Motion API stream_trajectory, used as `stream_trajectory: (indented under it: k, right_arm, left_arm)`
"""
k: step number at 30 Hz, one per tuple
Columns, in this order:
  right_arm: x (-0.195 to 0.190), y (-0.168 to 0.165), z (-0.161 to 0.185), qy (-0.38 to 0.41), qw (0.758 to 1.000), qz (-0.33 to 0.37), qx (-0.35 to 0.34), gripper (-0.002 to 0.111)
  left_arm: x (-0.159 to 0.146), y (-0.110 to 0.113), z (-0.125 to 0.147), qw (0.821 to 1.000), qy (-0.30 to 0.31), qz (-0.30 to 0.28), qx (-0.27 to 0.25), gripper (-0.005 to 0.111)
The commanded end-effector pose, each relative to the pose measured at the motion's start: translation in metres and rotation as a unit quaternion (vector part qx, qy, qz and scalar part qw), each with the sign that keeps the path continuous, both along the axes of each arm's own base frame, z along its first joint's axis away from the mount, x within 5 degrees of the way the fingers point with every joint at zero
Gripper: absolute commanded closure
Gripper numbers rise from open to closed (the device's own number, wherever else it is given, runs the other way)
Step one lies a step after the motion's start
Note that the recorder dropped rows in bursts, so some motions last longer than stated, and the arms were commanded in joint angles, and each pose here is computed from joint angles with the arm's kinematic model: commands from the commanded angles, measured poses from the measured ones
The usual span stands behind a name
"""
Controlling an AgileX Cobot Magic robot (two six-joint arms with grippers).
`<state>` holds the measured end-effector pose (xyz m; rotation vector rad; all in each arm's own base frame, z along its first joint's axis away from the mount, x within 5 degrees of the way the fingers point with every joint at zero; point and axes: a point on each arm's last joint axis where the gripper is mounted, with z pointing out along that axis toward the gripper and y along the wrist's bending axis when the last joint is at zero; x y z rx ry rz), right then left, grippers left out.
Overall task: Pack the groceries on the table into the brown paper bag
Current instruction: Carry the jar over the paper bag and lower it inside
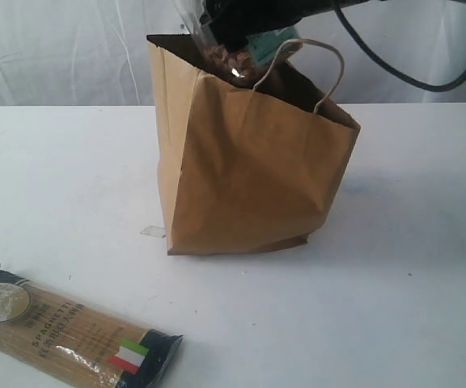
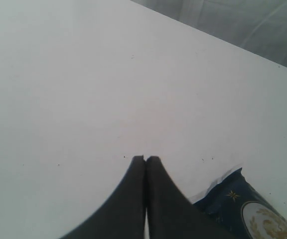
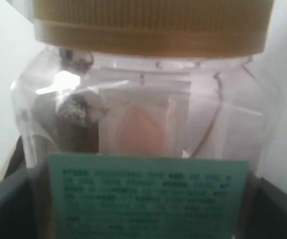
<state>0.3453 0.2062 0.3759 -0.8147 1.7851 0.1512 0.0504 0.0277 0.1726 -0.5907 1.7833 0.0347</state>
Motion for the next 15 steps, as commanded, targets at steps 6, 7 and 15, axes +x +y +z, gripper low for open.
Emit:
stream_trajectory:
  k: [6, 7, 15]
  right_arm:
    - [-0.001, -0.007, -0.003, 0.053, 0.999, -0.013, 0.004, 0.108]
    - [-0.002, -0.007, -0.005, 0.060, 0.998, -0.013, 0.000, 0.108]
    - [-0.005, -0.009, -0.011, 0.094, 0.995, -0.010, -0.024, 0.081]
  left_arm:
    - [0.000, 0.000, 0.000, 1.000, -0.001, 0.000, 0.004, 0.107]
    - [0.000, 0.000, 0.000, 1.000, -0.001, 0.000, 0.004, 0.107]
    - [0.000, 0.000, 0.000, 1.000, -0.001, 0.000, 0.004, 0.107]
